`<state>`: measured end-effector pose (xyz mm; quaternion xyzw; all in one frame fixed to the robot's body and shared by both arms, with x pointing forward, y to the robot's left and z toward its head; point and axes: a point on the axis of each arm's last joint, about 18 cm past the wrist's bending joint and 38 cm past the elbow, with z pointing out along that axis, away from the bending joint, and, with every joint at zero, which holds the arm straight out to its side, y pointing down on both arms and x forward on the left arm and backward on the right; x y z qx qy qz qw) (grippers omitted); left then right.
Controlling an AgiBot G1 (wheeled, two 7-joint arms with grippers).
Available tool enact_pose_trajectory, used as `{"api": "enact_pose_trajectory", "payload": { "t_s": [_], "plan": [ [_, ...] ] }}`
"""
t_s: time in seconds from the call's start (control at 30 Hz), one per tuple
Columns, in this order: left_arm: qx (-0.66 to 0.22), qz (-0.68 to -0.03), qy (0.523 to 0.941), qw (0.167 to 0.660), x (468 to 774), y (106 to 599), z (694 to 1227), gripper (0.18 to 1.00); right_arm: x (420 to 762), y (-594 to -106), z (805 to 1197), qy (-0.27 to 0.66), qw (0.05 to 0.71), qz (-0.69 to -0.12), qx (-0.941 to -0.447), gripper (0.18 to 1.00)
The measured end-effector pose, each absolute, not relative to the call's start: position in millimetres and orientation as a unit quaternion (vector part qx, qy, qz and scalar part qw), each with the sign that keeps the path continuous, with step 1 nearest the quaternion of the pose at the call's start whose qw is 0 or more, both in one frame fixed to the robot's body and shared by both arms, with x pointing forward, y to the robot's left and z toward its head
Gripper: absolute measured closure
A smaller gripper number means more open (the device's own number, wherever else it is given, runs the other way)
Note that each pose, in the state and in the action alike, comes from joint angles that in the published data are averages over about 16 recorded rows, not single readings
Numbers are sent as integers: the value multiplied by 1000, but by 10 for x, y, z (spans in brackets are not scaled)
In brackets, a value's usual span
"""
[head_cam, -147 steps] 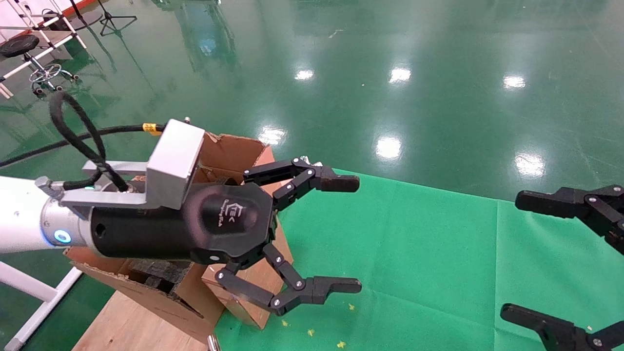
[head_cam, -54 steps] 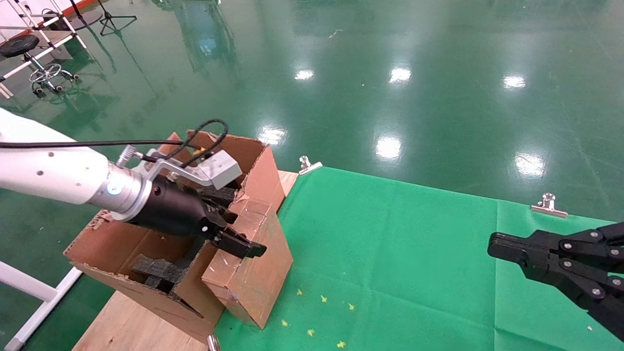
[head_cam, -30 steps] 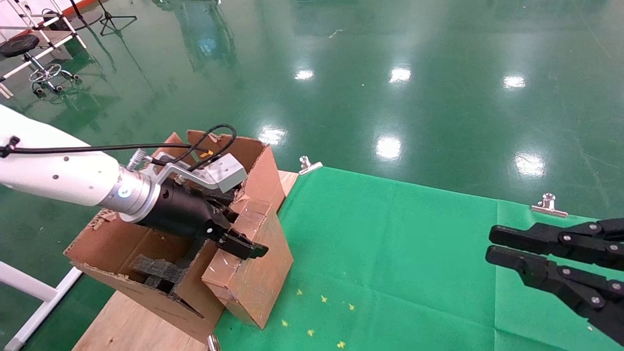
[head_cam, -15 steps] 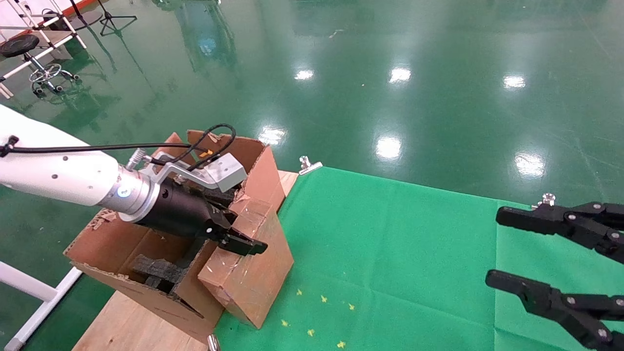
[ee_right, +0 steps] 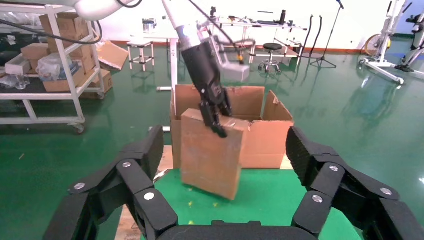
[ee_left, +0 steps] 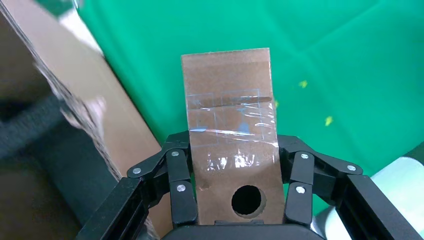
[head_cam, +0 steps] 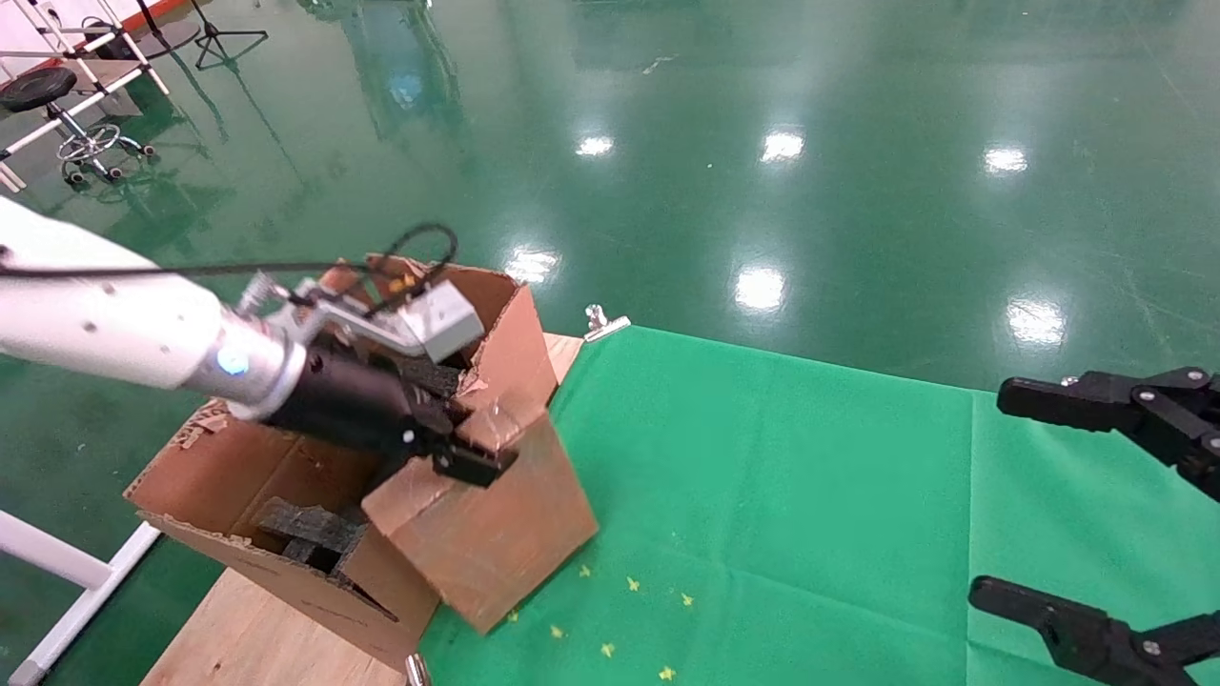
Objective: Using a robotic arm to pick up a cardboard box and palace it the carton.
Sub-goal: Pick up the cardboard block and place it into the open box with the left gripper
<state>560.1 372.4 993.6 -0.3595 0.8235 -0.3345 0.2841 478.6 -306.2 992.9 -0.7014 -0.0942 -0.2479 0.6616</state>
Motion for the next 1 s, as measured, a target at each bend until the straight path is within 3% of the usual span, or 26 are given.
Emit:
{"api": "enact_pose_trajectory", "payload": {
  "t_s": [0.23,0.53,0.77,1.0],
  "plan": [
    [-328,-386,804,311,5460,3901,10478,764,4786,-3062,9929,-94,662,-248,-701,268],
    [-317,-435,752,380,5204,4412,11261,774,4786,-3062,9929,-94,662,-248,-701,194],
    [-353,-410,726,425,5050,4964,11456,775,4786,-3062,9929,-94,662,-248,-701,180],
    [-411,-350,726,426,5075,5436,11233,776,4786,-3062,9929,-94,662,-248,-701,178]
  ]
}}
